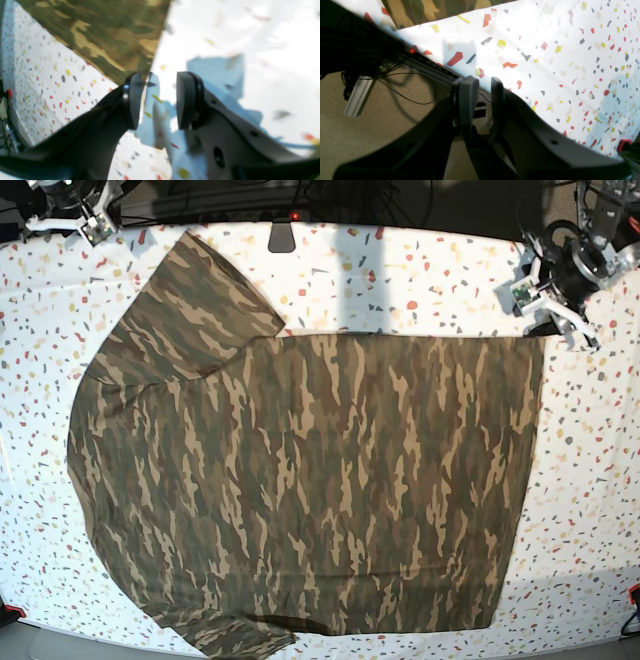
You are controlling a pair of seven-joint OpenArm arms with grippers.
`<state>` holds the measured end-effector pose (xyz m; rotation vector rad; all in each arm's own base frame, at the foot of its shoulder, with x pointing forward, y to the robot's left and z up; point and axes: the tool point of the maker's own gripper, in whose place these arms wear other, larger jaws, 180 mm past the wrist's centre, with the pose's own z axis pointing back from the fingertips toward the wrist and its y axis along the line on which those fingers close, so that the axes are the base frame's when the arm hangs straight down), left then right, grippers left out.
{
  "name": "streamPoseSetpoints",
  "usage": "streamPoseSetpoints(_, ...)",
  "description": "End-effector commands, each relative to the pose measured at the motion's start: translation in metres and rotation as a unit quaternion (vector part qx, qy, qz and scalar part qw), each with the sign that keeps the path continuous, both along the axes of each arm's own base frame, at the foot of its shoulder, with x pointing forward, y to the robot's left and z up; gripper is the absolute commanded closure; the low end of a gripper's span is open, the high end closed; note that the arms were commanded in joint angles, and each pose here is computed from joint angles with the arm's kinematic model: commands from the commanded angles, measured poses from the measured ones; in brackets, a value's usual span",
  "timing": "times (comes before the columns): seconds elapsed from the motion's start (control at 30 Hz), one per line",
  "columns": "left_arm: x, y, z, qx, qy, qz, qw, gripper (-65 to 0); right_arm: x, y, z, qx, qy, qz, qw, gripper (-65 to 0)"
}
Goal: Fold the T-shirt properly
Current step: 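Move both grippers down to the shoulder corners of the camouflage shirt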
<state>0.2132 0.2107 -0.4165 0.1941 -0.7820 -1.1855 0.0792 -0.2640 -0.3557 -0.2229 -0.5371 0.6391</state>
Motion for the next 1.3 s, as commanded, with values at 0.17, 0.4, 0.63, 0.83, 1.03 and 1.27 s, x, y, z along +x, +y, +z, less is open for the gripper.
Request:
streamPoseSetpoints(0.17,0.02,0.023,-0.006,0.023,-0.004,0.018,1.0,-22.8,0.005,-0.002,0.006,-0.004,-0.015,-0.005,0.9999,-13.7)
streamPoseSetpoints(0.4,0.027,0.025,-0.013,0.023,0.001,0.02,1.0,-22.8,0.007,-0.005,0.008,-0.009,-0.021,-0.013,0.9997,-13.7)
streamPoseSetpoints(0.63,0.029,0.025,-0.011,0.024,-0.002,0.02,1.0,-22.8,0.007,-0.005,0.008,-0.009,-0.021,-0.013,0.9997,-13.7)
streamPoseSetpoints(0.83,0.02,0.042,-0.019,0.071,0.024,0.047,0.996,-23.2,0.006,-0.006,0.007,-0.012,-0.017,-0.015,0.9997,-13.7)
streamPoseSetpoints(1.03,-0.003,0.002,0.001,0.052,-0.001,-0.023,0.998,-23.2,0.018,-0.007,0.01,-0.012,-0.033,-0.016,0.9992,-13.7)
streamPoseSetpoints(1.27,0.0,-0.014,0.015,0.046,-0.029,-0.057,0.997,-23.2,0.026,-0.008,0.012,-0.015,-0.043,-0.018,0.9988,-13.7)
